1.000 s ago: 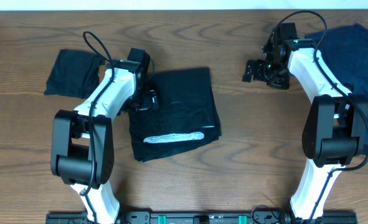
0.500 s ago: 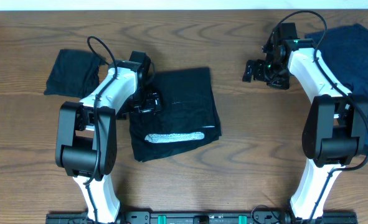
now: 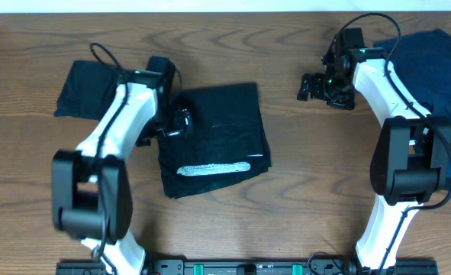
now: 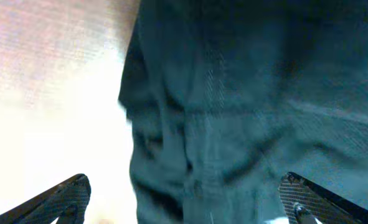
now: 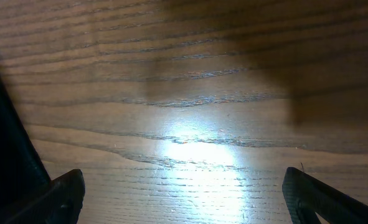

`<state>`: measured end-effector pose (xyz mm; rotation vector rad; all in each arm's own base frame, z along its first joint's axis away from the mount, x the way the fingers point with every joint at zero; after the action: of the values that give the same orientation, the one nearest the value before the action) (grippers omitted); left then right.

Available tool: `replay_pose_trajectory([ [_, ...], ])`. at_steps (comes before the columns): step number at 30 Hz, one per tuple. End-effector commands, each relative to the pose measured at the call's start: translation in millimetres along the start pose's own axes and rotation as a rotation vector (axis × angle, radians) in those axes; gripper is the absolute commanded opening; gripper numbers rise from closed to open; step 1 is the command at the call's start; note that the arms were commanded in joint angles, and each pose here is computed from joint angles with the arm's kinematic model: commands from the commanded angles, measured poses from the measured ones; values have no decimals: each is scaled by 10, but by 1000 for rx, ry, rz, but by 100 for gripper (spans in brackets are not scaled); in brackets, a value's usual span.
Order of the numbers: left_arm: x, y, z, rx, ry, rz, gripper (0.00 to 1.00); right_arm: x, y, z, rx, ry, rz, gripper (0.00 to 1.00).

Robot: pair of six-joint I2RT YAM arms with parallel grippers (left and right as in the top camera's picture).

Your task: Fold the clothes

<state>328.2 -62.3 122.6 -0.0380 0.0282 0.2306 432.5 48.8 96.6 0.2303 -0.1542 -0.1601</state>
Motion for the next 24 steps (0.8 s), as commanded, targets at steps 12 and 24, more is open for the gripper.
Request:
replay_pose_trajectory([
  [12, -318, 44, -406, -61, 114, 38, 98, 48, 54, 121, 3, -37, 23, 99],
  [24, -433, 109, -753, -68, 94, 84, 98, 49, 53, 121, 3, -37, 22, 99],
])
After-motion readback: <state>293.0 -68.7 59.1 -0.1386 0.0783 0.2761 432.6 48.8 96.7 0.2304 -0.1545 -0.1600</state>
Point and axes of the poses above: each gripper's point midway between its finger pads, its own z axis back along the fingers, its own y axis along the line the jaws close on, x = y × z, the point moved 6 cm from there along z, back along the fingers
